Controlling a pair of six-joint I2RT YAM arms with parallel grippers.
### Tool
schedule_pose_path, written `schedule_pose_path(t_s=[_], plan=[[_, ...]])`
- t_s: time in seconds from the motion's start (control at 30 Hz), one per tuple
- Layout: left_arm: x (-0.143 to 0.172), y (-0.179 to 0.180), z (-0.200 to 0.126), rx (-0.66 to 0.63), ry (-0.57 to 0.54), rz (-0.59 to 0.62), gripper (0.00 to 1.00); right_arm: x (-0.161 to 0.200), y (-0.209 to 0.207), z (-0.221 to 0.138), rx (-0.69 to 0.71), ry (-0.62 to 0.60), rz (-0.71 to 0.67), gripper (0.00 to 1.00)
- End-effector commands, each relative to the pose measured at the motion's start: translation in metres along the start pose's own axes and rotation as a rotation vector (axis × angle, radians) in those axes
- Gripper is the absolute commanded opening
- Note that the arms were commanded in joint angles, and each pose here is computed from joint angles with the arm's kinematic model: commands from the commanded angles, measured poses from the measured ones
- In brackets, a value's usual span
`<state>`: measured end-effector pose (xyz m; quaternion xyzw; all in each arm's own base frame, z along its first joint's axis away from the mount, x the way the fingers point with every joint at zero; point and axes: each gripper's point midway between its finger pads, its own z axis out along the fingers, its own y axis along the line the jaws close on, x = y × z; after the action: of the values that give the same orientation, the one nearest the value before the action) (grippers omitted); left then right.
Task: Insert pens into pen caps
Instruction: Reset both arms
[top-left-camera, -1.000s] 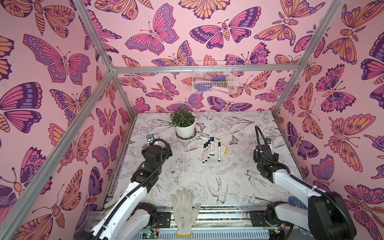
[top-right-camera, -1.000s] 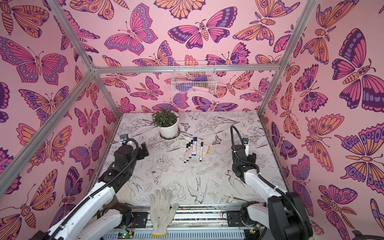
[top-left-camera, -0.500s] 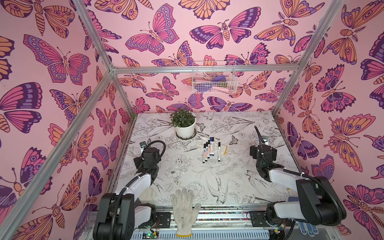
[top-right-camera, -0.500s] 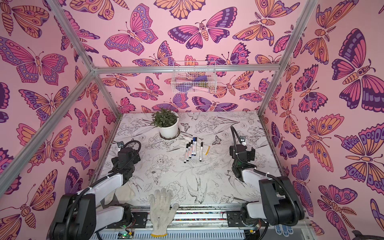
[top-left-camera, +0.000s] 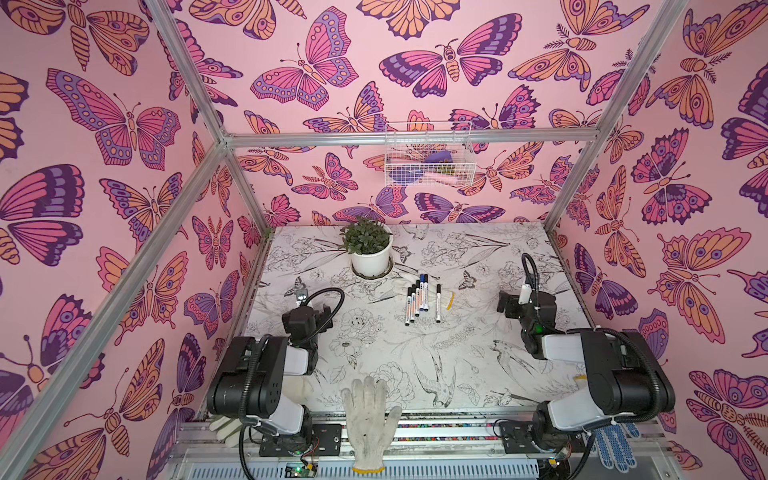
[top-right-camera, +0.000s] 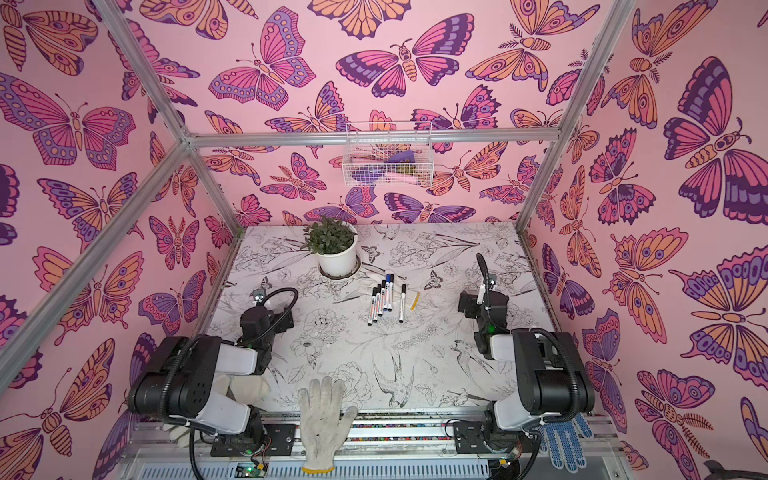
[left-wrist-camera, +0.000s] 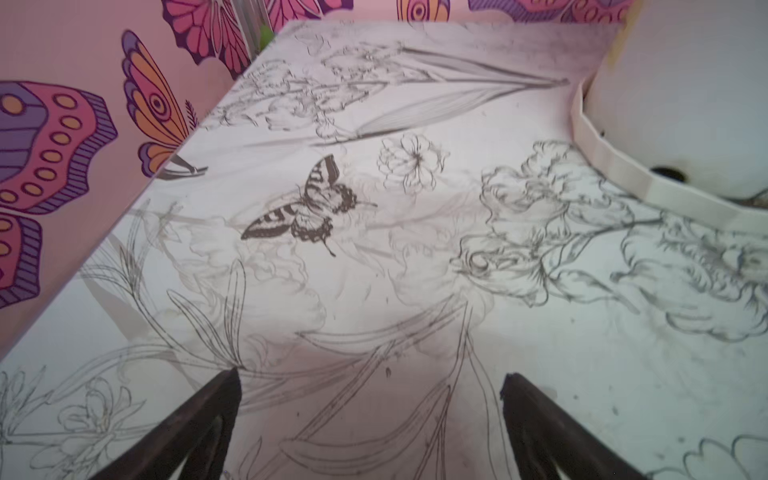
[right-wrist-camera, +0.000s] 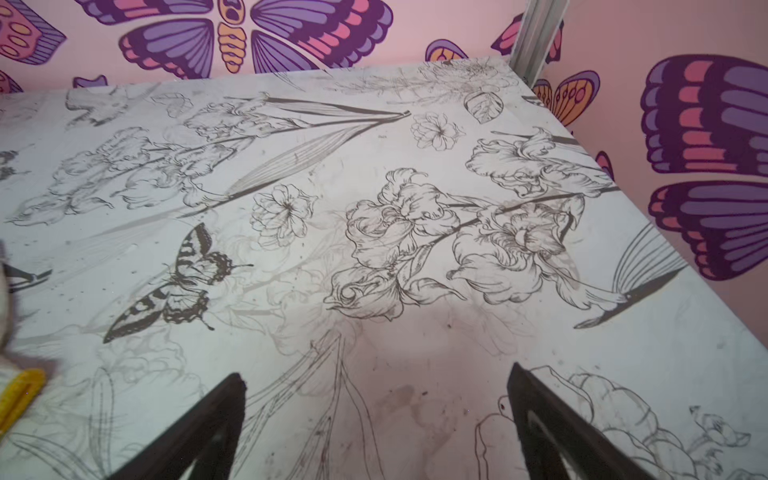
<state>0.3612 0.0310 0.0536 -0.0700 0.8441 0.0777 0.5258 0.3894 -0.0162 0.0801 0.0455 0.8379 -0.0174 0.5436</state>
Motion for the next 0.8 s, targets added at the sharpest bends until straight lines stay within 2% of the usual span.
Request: schedule_pose_path(t_s=[0.0, 0.1, 0.17, 0.23, 0.3, 0.77], plan=[[-0.041, -0.005, 0.009, 0.021, -0.081, -0.011, 0.99, -0.013, 0.008, 0.001, -0.048, -0.031, 0.006, 0.99], [-0.047, -0.004, 0.008, 0.016, -0.143, -0.011, 0.99, -0.013, 0.008, 0.000, -0.047, -0.032, 0.005, 0.99], [-0.044, -0.004, 0.006, 0.019, -0.098, -0.011, 0.99, -0.014, 0.009, 0.000, -0.049, -0.034, 0.005, 0.99], [-0.048, -0.007, 0.007, 0.032, -0.141, 0.009, 0.99, -0.014, 0.008, 0.000, -0.046, -0.036, 0.006, 0.99], [-0.045, -0.011, 0.007, 0.050, -0.114, 0.015, 0.99, -0.014, 0.008, 0.000, -0.046, -0.034, 0.006, 0.99], [-0.046, -0.017, 0.008, 0.070, -0.121, 0.036, 0.99, -0.014, 0.008, 0.000, -0.046, -0.034, 0.006, 0.99]])
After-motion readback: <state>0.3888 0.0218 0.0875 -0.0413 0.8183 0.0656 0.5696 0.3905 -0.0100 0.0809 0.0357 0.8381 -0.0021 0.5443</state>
